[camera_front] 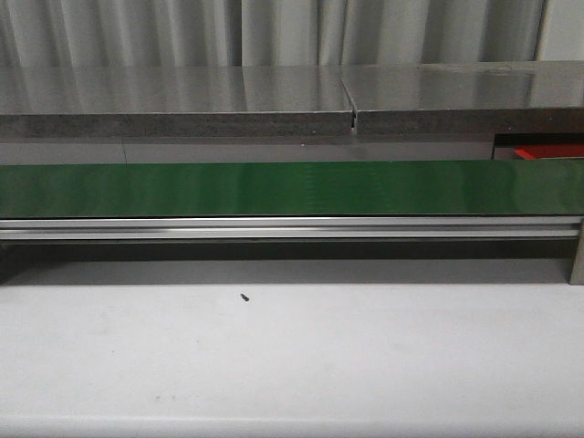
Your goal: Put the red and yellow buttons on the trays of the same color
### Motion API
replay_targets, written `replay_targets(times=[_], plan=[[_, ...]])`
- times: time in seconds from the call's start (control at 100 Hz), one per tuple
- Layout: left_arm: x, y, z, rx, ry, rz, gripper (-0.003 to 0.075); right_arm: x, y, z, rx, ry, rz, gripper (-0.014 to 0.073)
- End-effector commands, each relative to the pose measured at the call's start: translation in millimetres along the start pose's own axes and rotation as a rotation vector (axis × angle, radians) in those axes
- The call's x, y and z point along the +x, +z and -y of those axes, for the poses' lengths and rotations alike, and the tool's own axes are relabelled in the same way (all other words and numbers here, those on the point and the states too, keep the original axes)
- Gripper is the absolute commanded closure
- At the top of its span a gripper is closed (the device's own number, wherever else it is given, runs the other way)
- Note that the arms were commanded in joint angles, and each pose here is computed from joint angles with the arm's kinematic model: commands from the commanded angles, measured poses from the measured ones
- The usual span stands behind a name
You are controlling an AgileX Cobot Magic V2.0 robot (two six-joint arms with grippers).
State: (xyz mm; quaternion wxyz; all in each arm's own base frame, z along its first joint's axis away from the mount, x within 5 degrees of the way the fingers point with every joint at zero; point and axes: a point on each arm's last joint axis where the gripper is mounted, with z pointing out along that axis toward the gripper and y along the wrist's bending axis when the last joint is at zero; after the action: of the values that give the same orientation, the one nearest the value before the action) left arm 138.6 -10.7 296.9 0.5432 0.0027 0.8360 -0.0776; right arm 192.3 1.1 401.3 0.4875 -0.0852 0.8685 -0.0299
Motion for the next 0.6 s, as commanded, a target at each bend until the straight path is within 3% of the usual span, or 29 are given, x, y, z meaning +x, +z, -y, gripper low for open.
replay_targets(times=[0.0,0.21,0.3,0.42,0.54,0.59], plan=[[-14.5,-4.1,0.6,-0.008,-0.013,0.095,0.0739,11.7,-17.1,-2.1,0.029,0.004,0.110,0.0004],[-14.5,-4.1,0.6,-0.008,-0.013,0.095,0.0739,68.4,-23.9,-13.0,0.016,0.011,0.038,0.0006],[-14.5,-4.1,0.6,-0.008,-0.013,0.095,0.0739,83.8,-24.1,-16.0,0.010,0.012,0.012,0.0059],[-14.5,-4.1,0.6,-0.008,-0.013,0.095,0.0739,90.5,-23.5,-17.3,0.007,0.012,-0.004,0.0269],[-14.5,-4.1,0.6,-0.008,-0.013,0.095,0.0739,90.1,-23.5,-17.2,0.008,0.012,0.001,0.0578],[-14.7,-4.1,0.5,-0.008,-0.013,0.096,0.0739,89.7,-23.5,-17.1,0.009,0.012,0.005,0.0669]])
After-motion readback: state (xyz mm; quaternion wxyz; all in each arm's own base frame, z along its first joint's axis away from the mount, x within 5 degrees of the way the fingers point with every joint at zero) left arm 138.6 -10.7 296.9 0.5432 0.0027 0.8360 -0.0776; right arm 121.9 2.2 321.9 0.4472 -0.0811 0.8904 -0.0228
